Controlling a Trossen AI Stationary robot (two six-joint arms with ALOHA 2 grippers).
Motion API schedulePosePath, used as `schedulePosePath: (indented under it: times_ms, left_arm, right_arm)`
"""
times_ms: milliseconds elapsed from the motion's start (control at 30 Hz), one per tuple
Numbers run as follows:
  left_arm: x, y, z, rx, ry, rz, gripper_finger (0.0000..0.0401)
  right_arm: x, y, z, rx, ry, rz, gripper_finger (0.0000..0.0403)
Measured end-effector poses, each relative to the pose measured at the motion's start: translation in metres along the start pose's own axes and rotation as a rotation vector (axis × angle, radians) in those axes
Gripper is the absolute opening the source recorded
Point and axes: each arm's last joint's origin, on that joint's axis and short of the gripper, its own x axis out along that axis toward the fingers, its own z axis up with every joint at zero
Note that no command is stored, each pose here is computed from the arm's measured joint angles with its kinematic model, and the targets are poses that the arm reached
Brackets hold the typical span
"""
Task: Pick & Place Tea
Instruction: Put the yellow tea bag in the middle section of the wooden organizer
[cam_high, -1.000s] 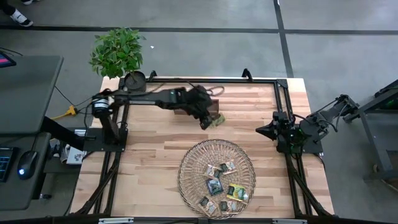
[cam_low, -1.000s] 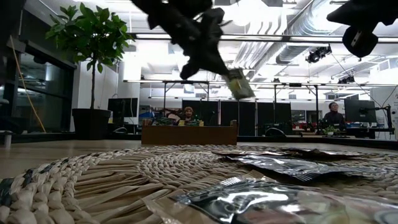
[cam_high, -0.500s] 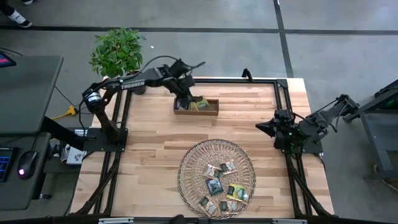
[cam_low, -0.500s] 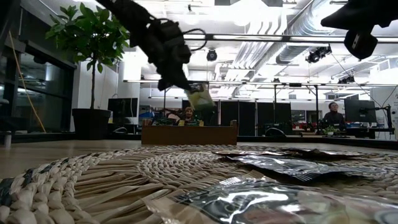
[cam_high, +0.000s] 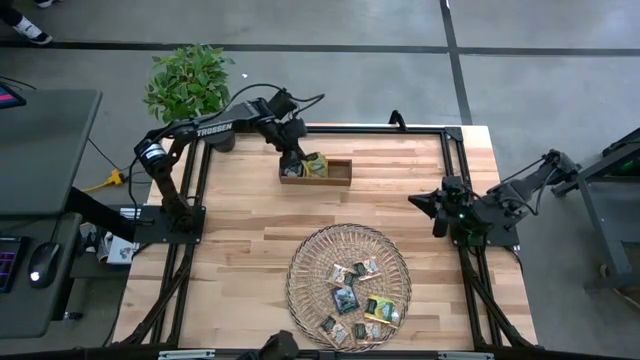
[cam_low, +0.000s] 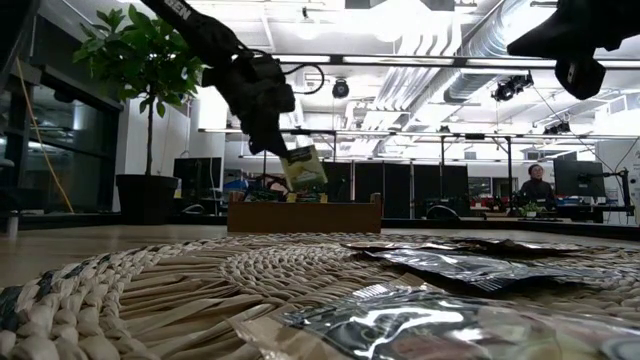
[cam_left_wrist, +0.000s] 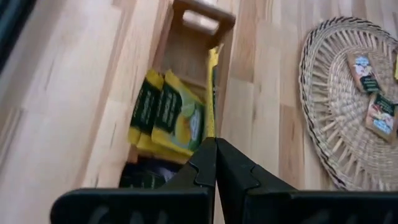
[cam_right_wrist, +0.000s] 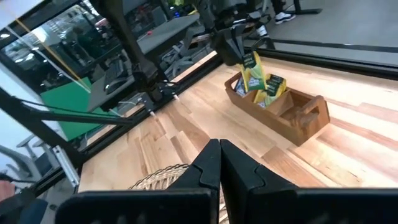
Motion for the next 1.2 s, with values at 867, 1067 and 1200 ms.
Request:
schedulePosePath:
  times_ms: [867,1067,1200]
  left_arm:
    - [0.029,0.006,-0.003,0.083,0.067,0.060,0.0000]
    - [0.032,0.005,-0.003,0.103,0.089,0.098,0.0000]
    - [0.032,0.005,-0.003,0.112,0.084,0.107,0.0002]
  right_arm:
    - [0.016,-0.003,-0.005,0.051,0.013,-0.111,0.0000]
    - [0.018,-0.005,-0.003,0.060,0.006,-0.130,0.0000]
    - [0.019,-0.006,-0.002,0.072,0.010,-0.131,0.0000]
